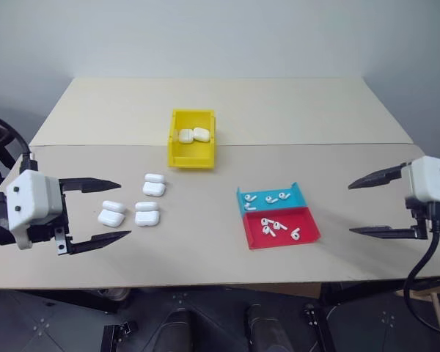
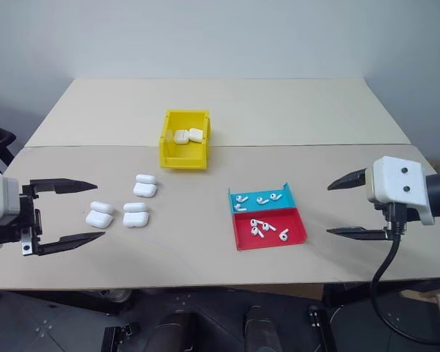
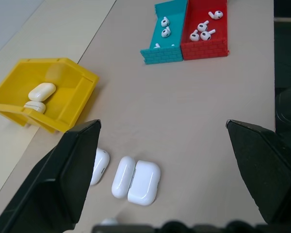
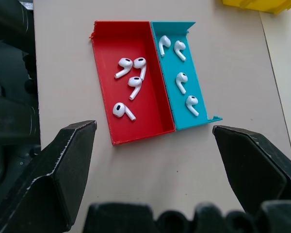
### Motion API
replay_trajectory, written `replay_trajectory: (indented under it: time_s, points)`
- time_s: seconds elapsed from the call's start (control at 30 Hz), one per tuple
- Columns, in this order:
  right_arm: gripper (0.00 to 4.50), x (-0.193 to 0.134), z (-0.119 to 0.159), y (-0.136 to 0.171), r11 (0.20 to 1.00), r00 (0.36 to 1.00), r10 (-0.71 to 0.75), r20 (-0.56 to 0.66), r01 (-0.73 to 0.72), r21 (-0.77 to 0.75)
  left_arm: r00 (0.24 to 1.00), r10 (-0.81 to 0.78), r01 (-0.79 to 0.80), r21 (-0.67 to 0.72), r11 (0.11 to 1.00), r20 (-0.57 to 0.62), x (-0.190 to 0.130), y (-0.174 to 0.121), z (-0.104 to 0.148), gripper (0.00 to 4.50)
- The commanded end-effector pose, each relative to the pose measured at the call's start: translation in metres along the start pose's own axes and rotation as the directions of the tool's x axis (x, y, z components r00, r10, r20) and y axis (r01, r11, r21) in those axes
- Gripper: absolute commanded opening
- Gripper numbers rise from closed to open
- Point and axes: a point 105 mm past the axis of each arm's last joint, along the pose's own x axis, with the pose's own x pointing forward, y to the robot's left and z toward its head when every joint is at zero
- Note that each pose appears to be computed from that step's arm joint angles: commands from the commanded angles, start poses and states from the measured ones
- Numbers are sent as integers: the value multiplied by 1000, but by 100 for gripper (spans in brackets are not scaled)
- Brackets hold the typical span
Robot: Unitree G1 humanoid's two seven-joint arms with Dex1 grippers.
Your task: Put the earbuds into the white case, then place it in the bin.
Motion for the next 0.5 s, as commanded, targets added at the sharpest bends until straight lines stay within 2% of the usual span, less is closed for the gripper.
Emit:
replay_trajectory:
  time_s: [0.03, 0.27, 0.37, 0.5]
  points:
    - [446, -8, 7, -3, 998, 999, -33, 0, 33, -49, 999, 19, -17, 51, 999, -43, -3, 3, 4, 450]
    - [446, -6, 8, -6, 998, 999, -43, 4, 43, -50, 989, 110, -104, 61, 993, -103, 0, 5, -4, 450]
    - [446, -6, 7, -8, 998, 999, -40, 4, 40, -51, 969, 191, -186, 44, 982, -159, 1, 7, -6, 450]
    - [446, -5, 5, -10, 998, 999, -36, 0, 36, -47, 946, 223, -225, 20, 974, -235, 4, -3, -4, 450]
